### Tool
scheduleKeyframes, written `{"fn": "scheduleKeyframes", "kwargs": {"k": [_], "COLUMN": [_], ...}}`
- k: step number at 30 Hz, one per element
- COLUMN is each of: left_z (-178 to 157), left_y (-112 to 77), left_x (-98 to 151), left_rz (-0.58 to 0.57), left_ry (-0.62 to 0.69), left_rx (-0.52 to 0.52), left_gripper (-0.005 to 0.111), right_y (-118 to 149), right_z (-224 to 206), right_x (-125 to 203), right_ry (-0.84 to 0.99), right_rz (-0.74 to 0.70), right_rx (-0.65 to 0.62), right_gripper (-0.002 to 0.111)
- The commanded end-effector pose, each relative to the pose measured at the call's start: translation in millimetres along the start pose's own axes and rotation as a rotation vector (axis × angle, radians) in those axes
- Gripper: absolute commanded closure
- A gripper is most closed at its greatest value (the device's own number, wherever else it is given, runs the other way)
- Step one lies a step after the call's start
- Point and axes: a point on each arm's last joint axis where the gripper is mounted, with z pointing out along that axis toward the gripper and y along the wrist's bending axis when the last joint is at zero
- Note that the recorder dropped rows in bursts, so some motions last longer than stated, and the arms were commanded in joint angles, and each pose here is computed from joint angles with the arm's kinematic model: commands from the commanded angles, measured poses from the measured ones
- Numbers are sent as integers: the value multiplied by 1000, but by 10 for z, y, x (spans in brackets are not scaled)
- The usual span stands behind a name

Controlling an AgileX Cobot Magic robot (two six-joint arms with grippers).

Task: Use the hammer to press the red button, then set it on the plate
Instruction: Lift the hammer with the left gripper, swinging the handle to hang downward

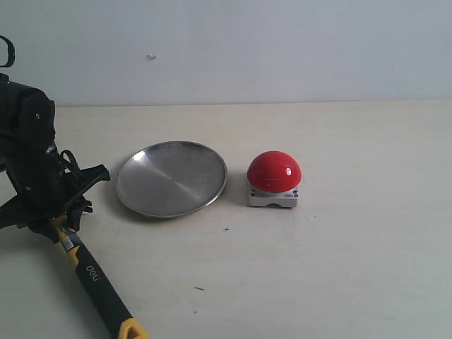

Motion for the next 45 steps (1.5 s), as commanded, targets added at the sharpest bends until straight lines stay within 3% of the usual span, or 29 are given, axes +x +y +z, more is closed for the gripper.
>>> {"fn": "scheduleKeyframes", "kwargs": {"k": [1,22,45], "left_z": [-62,-62,-352], "left_y": [-7,-1,61], "left_x": [-6,0,31], "left_rz": [8,44,30], "left_ry": [-15,-8,-6], "left_rx": [16,9,33], "left_gripper": [107,107,107], "right_y": [-2,-2,-2], "right_z": [-6,-6,-6], "right_x": [-15,-15,-15], "right_ry": [-19,-19,-19], "right_rz": [-13,-13,-13], "right_rx": [4,4,4], "right_gripper": [108,108,108]}}
